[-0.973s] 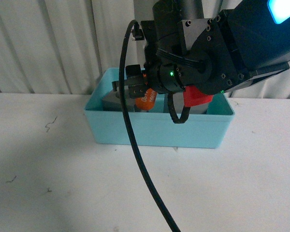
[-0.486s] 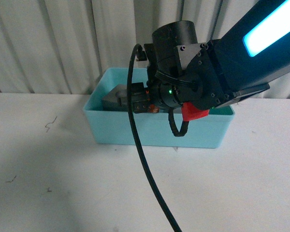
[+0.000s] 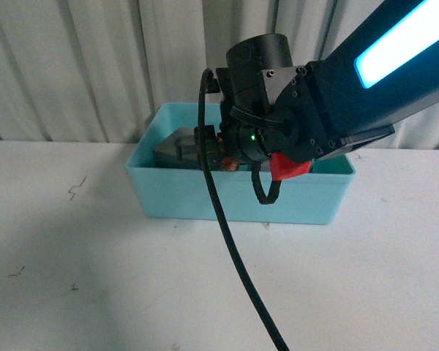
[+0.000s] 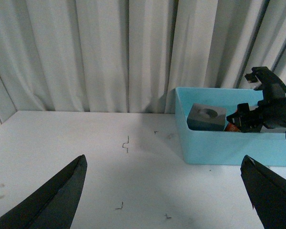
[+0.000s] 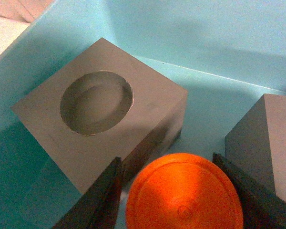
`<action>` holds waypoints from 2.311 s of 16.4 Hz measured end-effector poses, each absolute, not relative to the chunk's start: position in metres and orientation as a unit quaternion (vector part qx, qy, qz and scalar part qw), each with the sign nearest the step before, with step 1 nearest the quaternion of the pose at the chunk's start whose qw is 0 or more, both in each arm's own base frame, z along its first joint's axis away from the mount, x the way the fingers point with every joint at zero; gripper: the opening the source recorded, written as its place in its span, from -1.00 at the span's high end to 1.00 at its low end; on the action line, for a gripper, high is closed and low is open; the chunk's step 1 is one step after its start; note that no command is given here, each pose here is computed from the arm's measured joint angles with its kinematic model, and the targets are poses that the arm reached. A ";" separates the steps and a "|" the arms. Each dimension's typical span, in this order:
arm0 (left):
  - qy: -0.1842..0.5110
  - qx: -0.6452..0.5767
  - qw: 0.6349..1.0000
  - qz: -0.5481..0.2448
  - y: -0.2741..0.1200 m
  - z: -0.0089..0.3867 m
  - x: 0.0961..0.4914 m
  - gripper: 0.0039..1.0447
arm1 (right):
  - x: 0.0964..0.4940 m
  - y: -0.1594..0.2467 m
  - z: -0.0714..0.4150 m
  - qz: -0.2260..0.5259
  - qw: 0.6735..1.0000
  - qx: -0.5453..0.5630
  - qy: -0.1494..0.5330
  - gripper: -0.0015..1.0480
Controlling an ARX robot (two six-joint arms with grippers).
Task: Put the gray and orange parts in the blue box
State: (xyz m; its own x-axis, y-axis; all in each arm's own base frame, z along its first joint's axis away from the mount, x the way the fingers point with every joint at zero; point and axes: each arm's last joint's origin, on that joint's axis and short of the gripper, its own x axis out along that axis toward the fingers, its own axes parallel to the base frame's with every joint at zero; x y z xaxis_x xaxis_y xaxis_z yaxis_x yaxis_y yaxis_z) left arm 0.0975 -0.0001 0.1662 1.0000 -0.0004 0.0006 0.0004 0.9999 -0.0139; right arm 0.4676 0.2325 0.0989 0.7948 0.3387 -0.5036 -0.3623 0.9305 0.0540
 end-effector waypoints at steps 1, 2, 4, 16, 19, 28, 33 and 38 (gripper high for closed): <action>0.000 -0.007 1.000 0.000 0.000 0.166 0.097 -0.88 | 0.467 0.232 0.099 0.185 0.947 -0.022 0.260 -0.25; 0.000 -0.007 1.000 0.000 0.000 0.166 0.097 -0.88 | 0.467 0.232 0.098 0.185 0.948 -0.021 0.259 -0.46; 0.000 -0.007 1.000 0.000 0.000 0.166 0.097 -0.88 | 0.463 0.230 0.100 0.183 0.950 -0.020 0.253 -0.87; 0.000 -0.007 1.000 0.000 0.000 0.166 0.097 -0.88 | 0.226 0.098 0.209 -0.021 0.978 -0.023 0.209 -0.87; 0.000 -0.007 1.000 -0.001 0.000 0.166 0.097 -0.88 | 0.163 0.125 0.202 -0.010 0.969 0.038 0.244 -0.87; 0.000 -0.007 1.000 0.001 0.000 0.166 0.097 -0.88 | 0.144 0.098 0.169 0.004 0.995 0.081 0.056 -0.15; 0.000 -0.007 1.000 0.000 0.000 0.166 0.097 -0.88 | 0.129 0.042 0.173 -0.003 1.000 0.002 0.012 0.96; 0.000 -0.007 1.000 0.000 0.000 0.166 0.097 -0.88 | 0.119 0.018 0.171 -0.001 1.000 0.005 -0.009 0.96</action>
